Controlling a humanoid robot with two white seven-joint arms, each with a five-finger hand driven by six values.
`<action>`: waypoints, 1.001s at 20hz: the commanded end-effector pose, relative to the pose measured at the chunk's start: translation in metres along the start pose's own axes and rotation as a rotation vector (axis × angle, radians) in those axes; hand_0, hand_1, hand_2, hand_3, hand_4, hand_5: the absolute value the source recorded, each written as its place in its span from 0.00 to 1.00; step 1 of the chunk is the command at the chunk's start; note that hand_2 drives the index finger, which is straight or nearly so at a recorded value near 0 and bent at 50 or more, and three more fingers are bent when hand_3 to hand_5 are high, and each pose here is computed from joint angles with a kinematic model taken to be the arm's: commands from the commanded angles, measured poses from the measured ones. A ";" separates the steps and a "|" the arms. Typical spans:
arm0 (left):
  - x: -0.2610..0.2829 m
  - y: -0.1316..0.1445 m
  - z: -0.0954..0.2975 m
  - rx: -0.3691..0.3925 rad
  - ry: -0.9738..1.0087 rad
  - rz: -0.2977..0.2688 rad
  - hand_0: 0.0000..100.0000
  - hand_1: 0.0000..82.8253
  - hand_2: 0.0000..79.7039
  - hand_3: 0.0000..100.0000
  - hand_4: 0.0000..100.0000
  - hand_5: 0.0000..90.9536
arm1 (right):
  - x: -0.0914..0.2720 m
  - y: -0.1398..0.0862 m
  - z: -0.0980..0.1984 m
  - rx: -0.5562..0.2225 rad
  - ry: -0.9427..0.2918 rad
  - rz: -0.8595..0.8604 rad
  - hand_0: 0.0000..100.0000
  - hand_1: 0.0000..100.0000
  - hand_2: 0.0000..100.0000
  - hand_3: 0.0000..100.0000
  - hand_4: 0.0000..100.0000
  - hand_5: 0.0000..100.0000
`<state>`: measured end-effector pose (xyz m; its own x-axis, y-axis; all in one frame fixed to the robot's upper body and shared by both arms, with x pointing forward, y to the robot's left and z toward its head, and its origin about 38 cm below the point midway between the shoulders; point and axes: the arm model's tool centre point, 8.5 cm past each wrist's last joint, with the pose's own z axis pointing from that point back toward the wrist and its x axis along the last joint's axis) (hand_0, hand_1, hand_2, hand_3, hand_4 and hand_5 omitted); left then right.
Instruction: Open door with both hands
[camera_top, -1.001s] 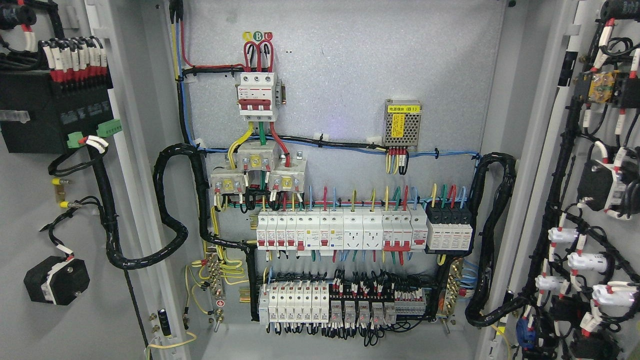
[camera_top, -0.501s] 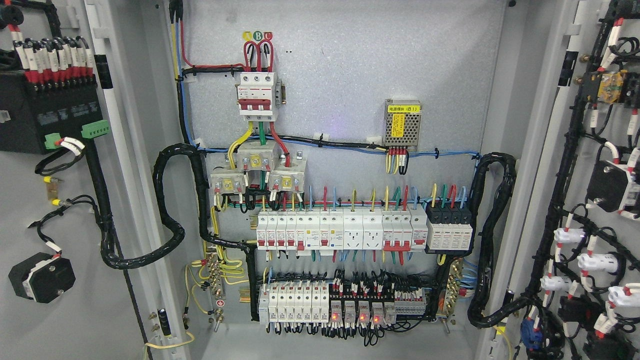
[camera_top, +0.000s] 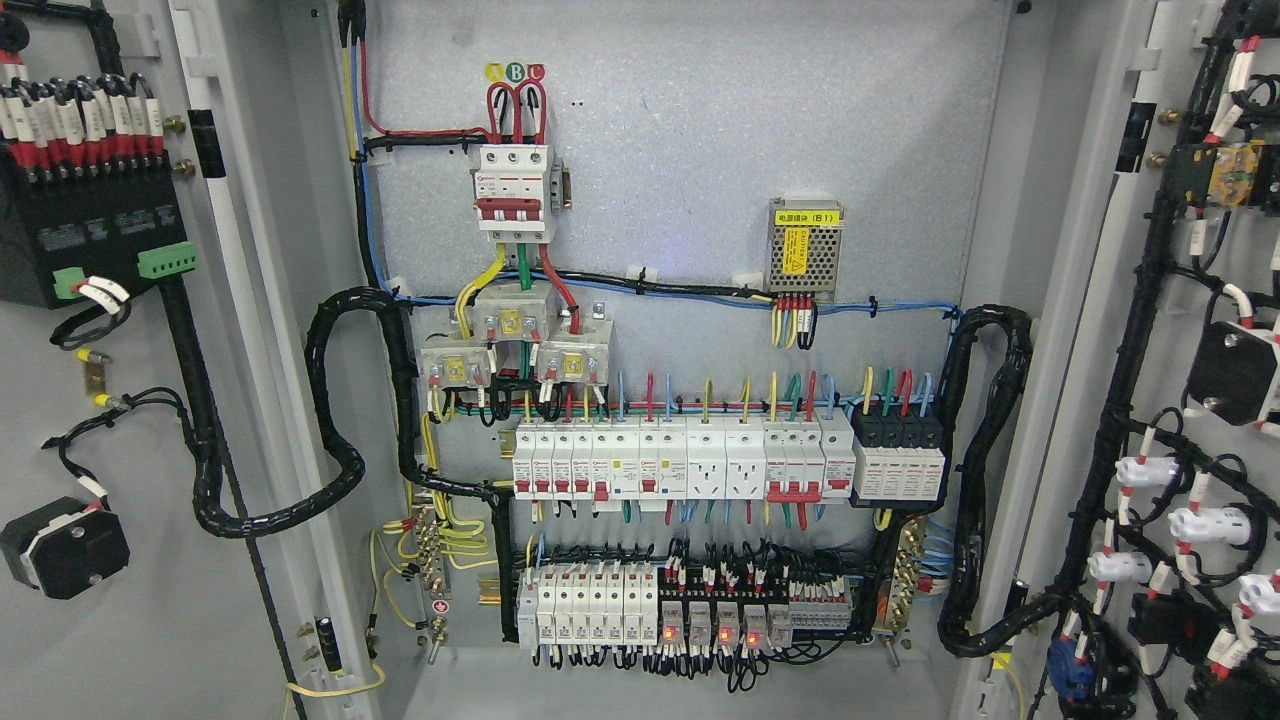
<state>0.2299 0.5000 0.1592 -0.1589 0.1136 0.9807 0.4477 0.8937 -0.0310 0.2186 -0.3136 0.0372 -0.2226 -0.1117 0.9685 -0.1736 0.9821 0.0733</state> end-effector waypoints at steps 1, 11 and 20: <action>-0.006 0.043 0.011 0.078 0.057 0.038 0.29 0.00 0.03 0.03 0.04 0.00 | 0.006 -0.023 0.002 -0.014 0.007 0.037 0.22 0.00 0.00 0.00 0.00 0.00; -0.010 0.058 -0.012 0.062 0.057 0.065 0.29 0.00 0.03 0.03 0.04 0.00 | 0.007 -0.029 0.002 -0.013 0.010 0.051 0.22 0.00 0.00 0.00 0.00 0.00; -0.008 0.057 -0.014 0.057 0.053 0.062 0.29 0.00 0.03 0.03 0.03 0.00 | 0.010 -0.034 0.002 -0.027 0.005 0.062 0.22 0.00 0.00 0.00 0.00 0.00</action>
<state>0.2673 0.5364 0.1567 -0.1166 0.1460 0.9824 0.4138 0.9063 -0.0856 0.2196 -0.3358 0.0399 -0.2198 -0.0756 0.9726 -0.1598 0.9863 0.0406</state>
